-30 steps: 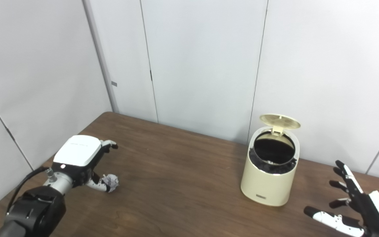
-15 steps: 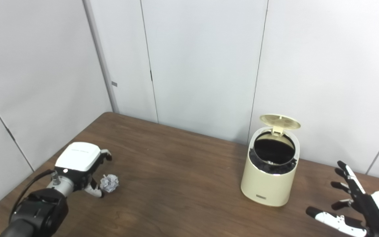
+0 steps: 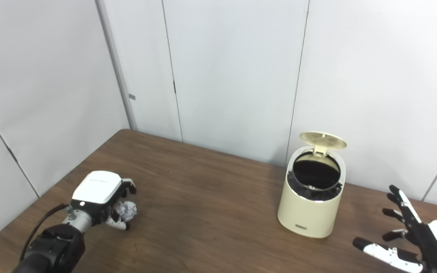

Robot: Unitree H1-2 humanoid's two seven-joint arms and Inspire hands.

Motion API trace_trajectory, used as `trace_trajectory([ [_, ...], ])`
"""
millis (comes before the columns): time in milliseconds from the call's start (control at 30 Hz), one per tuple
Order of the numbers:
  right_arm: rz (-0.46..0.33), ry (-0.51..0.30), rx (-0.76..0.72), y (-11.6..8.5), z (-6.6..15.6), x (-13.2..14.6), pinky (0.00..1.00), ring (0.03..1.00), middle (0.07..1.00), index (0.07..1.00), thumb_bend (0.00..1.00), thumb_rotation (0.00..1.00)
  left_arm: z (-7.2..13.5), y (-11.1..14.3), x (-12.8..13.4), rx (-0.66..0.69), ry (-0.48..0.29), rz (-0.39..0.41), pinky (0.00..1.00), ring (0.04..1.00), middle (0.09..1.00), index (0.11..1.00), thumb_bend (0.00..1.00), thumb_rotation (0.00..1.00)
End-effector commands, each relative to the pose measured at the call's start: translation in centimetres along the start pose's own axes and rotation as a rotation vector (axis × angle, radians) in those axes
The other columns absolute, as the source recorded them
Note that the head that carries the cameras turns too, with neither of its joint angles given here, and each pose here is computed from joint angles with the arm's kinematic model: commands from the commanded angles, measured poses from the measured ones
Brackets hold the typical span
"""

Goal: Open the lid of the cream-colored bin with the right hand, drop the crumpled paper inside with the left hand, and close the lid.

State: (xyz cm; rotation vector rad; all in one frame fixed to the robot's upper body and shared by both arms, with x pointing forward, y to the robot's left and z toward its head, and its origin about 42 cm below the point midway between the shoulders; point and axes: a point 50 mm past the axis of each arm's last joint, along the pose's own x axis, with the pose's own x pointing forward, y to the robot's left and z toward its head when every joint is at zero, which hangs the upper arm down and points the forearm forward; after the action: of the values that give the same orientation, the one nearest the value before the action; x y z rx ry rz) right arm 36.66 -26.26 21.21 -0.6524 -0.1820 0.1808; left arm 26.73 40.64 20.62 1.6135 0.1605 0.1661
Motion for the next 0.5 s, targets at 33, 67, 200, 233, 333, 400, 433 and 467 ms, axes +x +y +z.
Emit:
trace_trajectory([
  [33,-0.039,-0.085,-0.022,-1.4,2.2,0.7,0.54,0.851,0.955,0.989,0.86,0.47,-0.4,0.8,0.7,0.02,0.007,0.035,0.38,0.529,0.621,0.672,0.85,0.1],
  [67,-0.04,-0.085,-0.023,-1.4,2.2,0.7,0.54,0.849,0.954,0.99,0.86,0.46,-0.5,0.5,0.7,0.025,0.008,0.026,0.39,0.537,0.624,0.674,0.84,0.1],
  [200,-0.046,-0.087,-0.032,-1.6,2.3,0.7,0.53,0.841,0.949,0.992,0.85,0.46,-0.6,-0.3,0.9,0.036,0.021,-0.014,0.42,0.565,0.639,0.682,0.83,0.11],
  [233,-0.049,-0.089,-0.033,-1.6,2.2,0.7,0.53,0.835,0.946,0.991,0.85,0.46,-0.6,-0.5,1.0,0.04,0.025,-0.02,0.42,0.565,0.638,0.684,0.82,0.11],
  [333,-0.052,-0.091,-0.033,-1.7,2.1,0.7,0.5,0.82,0.938,0.986,0.86,0.49,-0.7,-1.2,1.1,0.046,0.037,-0.046,0.42,0.554,0.611,0.68,0.83,0.1],
  [400,-0.053,-0.091,-0.033,-1.8,2.2,0.6,0.5,0.816,0.935,0.982,0.87,0.5,-0.9,-1.5,1.2,0.049,0.042,-0.061,0.42,0.543,0.588,0.672,0.84,0.1],
  [433,-0.055,-0.091,-0.033,-1.8,2.2,0.6,0.49,0.813,0.935,0.981,0.87,0.5,-0.9,-1.8,1.3,0.049,0.05,-0.077,0.42,0.541,0.584,0.663,0.84,0.1],
  [467,-0.056,-0.091,-0.032,-1.8,2.2,0.6,0.49,0.811,0.933,0.979,0.86,0.49,-0.9,-1.8,1.3,0.055,0.057,-0.097,0.43,0.547,0.586,0.658,0.85,0.1],
])
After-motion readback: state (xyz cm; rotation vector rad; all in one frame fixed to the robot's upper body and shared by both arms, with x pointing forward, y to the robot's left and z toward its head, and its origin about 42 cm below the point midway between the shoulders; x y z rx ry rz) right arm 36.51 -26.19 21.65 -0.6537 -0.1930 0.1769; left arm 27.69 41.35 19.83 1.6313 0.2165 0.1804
